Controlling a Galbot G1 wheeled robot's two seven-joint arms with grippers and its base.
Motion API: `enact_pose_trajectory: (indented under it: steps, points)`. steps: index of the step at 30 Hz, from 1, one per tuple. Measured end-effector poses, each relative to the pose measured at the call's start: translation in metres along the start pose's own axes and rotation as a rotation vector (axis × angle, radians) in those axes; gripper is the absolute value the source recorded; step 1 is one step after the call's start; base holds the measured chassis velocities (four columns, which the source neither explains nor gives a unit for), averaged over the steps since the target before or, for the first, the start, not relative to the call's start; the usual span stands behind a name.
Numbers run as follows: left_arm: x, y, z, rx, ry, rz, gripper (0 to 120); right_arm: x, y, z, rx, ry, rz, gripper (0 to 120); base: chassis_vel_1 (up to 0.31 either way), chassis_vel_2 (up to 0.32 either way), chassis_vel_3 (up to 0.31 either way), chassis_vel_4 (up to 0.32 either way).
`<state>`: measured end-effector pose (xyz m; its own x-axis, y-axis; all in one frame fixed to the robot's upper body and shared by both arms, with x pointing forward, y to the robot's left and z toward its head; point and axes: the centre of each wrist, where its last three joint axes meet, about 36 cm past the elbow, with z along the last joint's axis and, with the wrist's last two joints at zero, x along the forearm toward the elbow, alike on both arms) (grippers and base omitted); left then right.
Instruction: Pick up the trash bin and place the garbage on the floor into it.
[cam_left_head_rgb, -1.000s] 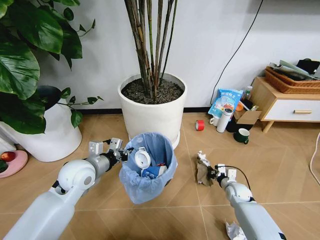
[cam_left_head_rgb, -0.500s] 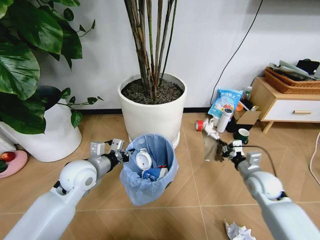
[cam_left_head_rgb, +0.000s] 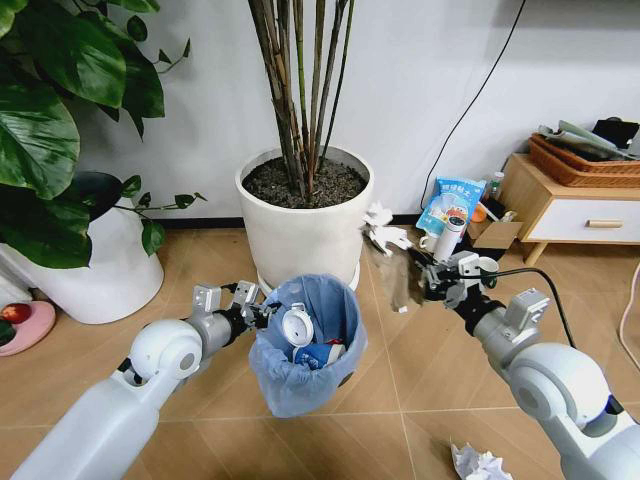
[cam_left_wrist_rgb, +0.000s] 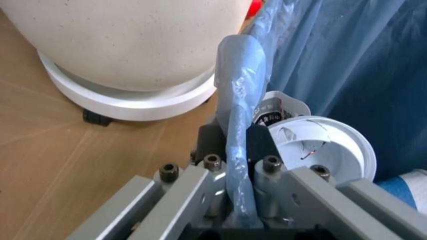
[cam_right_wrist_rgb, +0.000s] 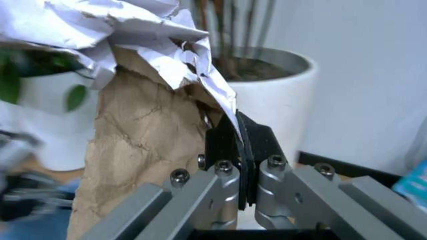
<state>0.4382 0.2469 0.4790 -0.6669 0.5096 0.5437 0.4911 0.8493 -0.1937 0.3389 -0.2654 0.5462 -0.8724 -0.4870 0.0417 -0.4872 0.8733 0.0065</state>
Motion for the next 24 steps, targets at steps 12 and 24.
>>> enact_pose_trajectory:
  steps: [12, 24]
  points:
    - [-0.013, -0.013, -0.005, 0.003, -0.003, 0.027, 0, -0.008, 0.023, 0.006, -0.019, 0.045, -0.185, 0, 0.0, 0.0, 0.0, 0.0]
    - [-0.013, -0.015, -0.008, 0.011, -0.017, 0.017, 0, -0.024, 0.02, 0.022, 0.034, 0.046, -0.251, 37, 0.0, 0.0, 0.0, 0.0]
